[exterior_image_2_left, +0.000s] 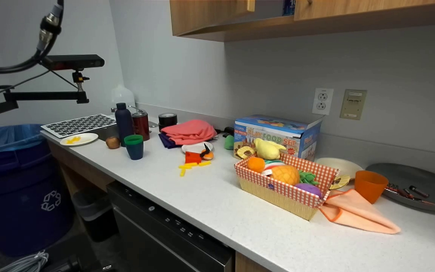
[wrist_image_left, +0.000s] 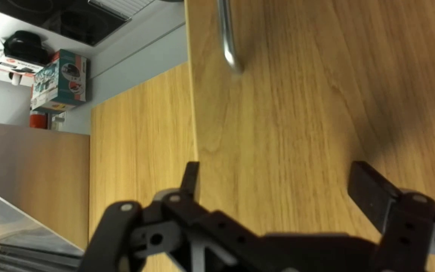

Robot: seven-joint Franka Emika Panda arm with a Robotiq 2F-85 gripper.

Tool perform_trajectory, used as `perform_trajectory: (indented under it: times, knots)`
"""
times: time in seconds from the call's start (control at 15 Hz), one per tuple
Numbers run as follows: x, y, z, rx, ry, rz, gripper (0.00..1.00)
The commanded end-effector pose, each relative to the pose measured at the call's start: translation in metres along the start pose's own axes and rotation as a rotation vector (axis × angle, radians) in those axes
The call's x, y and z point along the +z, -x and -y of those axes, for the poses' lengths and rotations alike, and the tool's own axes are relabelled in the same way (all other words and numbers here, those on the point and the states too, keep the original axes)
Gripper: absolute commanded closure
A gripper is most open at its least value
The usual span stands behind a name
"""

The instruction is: Close the top left cabinet door

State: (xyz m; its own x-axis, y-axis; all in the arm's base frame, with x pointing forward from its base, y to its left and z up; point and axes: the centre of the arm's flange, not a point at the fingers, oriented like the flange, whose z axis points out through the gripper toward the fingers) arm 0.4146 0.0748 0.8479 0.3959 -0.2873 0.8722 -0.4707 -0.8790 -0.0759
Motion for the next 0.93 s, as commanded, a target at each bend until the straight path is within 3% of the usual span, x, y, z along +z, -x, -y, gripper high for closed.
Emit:
perform_trajectory:
  times: [0.0,0.47,0.87]
  knots:
    - [0.012,-0.034,0.021,0.023,0.052,-0.093,0.00]
    - [0.039,-0.051,0.049,0.029,0.009,-0.069,0.00]
    - [0.035,-0.046,0.057,0.024,-0.066,-0.037,0.00]
